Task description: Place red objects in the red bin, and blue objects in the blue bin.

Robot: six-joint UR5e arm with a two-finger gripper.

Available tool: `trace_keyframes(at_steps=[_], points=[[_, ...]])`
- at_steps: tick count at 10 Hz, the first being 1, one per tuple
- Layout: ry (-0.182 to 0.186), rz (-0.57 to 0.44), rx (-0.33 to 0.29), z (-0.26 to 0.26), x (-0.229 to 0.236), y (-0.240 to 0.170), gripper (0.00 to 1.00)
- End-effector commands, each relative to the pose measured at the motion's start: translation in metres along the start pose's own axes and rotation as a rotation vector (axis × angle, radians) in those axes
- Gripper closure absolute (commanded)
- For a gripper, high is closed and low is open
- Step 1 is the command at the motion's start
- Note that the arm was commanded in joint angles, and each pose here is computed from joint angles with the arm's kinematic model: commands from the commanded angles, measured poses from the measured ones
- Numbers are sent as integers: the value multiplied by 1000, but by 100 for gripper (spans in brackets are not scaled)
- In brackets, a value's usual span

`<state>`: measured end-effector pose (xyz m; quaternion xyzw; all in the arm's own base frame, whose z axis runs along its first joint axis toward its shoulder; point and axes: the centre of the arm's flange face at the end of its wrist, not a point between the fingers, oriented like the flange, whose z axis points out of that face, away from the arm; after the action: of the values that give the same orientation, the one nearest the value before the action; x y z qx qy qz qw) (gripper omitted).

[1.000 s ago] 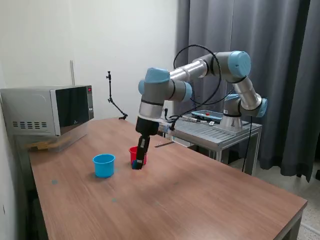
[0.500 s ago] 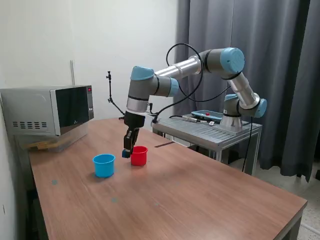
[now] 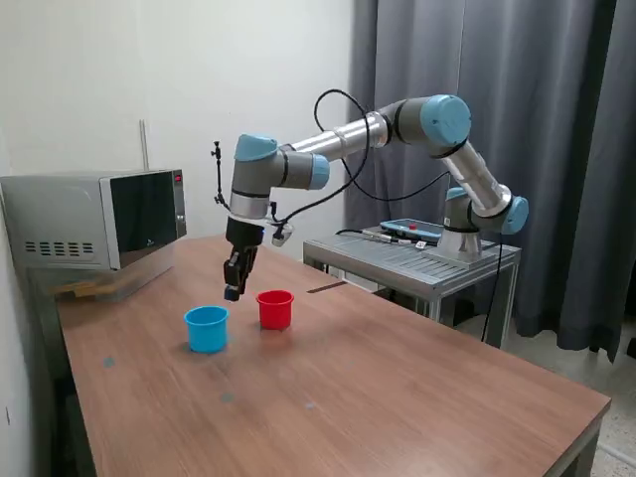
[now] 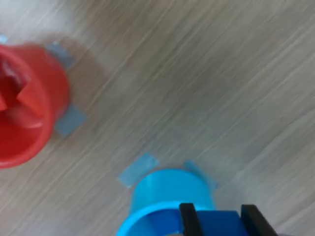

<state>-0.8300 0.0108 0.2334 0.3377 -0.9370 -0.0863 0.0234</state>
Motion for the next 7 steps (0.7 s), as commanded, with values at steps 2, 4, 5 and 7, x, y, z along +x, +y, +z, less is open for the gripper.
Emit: trace_keyframes(at_steps=[2,4,5,7], points=[[-25,44,15,13,-30,24,100],[-23,57,10,10,-38,33,100],[-23,45,9,9,-43,37,100],[-18,17,2,4,-47,44,100]])
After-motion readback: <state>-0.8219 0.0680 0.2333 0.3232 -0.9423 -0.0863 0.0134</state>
